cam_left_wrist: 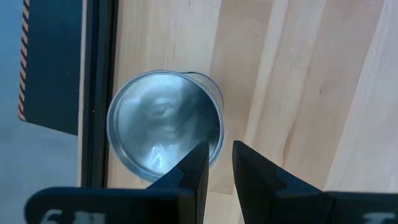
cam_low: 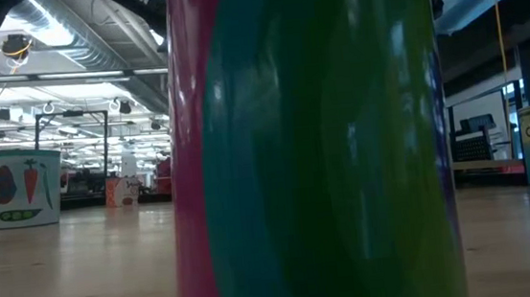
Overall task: Pick and place cans onto a shelf
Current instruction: Put the top canned cherries on the shelf
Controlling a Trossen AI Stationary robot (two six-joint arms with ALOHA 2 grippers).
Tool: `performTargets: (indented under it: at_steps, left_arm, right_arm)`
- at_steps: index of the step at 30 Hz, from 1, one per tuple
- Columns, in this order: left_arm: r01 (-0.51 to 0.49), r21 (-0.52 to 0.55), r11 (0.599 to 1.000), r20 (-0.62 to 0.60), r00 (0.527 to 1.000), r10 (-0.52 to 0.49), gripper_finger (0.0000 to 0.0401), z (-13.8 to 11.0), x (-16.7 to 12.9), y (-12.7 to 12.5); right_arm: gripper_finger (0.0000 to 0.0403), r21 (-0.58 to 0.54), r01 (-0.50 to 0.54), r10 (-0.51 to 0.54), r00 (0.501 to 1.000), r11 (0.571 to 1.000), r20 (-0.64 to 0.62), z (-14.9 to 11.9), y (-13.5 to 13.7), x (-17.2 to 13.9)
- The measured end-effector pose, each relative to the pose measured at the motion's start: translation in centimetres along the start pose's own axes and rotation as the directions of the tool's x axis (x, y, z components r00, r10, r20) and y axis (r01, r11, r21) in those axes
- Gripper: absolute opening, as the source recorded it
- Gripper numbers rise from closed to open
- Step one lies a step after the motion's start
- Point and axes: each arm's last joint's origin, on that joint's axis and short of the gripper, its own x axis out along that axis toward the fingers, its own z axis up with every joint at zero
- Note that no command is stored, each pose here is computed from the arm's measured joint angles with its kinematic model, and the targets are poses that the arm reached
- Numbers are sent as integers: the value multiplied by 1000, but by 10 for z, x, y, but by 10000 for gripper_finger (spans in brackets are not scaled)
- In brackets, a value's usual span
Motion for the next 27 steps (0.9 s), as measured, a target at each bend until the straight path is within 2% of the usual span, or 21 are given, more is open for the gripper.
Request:
performTargets:
  at_steps: [8,14,17,21,27]
  left_arm:
    - [-33,6,999,-51,998,33,66,3,13,1]
    - [-41,4,999,-39,998,41,64,4,14,2]
    - [-43,4,999,-39,998,43,49,4,14,2]
    - [-42,5,999,-39,998,42,10,4,15,2]
    - [-40,4,999,-42,998,40,2,5,16,1]
  right_arm:
    - [8,-1,0,0,1000,1000,0,0,0,0]
    - [8,0,0,0,1000,1000,0,0,0,0]
    - [8,1,0,0,1000,1000,0,0,0,0]
    - [8,1,0,0,1000,1000,0,0,0,0]
    - [8,1,0,0,1000,1000,0,0,0,0]
